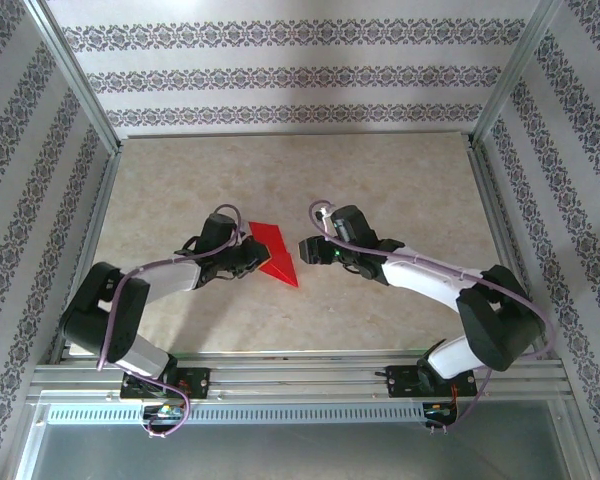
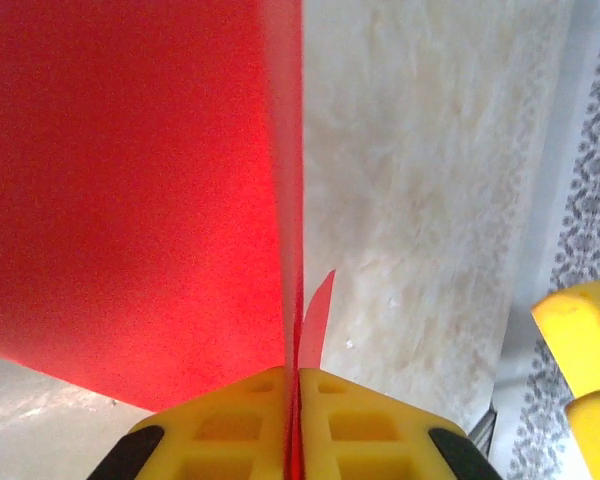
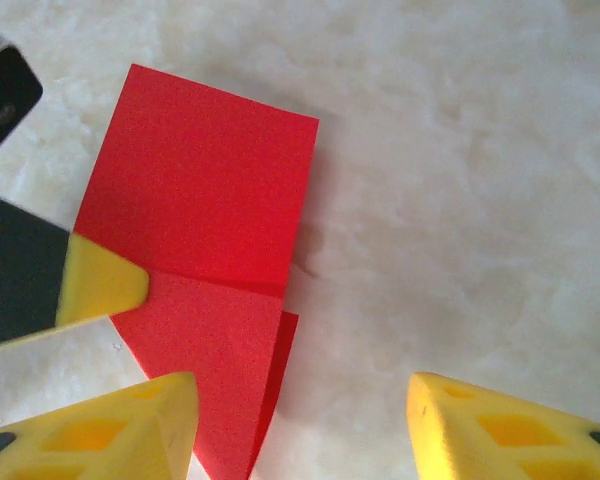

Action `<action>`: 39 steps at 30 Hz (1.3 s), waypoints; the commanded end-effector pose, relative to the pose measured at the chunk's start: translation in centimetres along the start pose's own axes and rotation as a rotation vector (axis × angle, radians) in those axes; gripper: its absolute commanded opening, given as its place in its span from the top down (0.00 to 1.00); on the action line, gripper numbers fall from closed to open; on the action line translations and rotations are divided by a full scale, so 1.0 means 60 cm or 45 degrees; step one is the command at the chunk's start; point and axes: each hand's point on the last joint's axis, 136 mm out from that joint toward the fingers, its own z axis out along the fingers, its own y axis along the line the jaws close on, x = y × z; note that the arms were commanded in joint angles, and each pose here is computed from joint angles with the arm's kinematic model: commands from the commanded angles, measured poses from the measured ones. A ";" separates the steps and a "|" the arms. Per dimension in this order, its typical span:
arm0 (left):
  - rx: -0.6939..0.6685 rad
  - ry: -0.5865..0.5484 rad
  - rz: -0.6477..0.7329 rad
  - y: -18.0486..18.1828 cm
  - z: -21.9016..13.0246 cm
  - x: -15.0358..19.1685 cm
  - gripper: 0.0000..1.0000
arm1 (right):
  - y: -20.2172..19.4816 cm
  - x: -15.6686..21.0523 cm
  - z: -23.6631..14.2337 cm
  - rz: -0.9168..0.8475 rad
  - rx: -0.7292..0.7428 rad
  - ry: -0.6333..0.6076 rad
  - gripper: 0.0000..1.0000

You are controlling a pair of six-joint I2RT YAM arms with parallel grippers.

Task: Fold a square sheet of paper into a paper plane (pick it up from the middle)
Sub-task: Fourth fold the wing at the center of the table.

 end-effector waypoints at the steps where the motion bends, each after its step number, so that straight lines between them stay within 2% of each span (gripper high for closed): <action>1: -0.162 -0.105 -0.113 0.027 -0.016 -0.014 0.90 | 0.025 -0.017 0.003 -0.304 -0.024 -0.112 0.42; 9: -0.308 -0.155 -0.174 0.049 -0.023 -0.010 0.90 | 0.096 0.029 0.057 -0.636 -0.201 -0.125 0.44; 14: -0.305 -0.142 -0.174 0.041 -0.021 -0.010 0.90 | 0.121 0.063 0.085 -0.745 -0.236 -0.080 0.51; 20: -0.306 -0.109 -0.170 0.033 -0.012 -0.010 0.90 | 0.123 0.091 0.110 -0.780 -0.191 -0.048 0.57; 27: -0.312 -0.080 -0.162 0.029 -0.004 -0.010 0.90 | 0.102 0.092 0.133 -0.792 -0.082 -0.061 0.65; 39: -0.284 -0.009 -0.111 0.016 0.008 -0.003 0.90 | 0.096 0.083 0.153 -0.789 -0.030 -0.085 0.66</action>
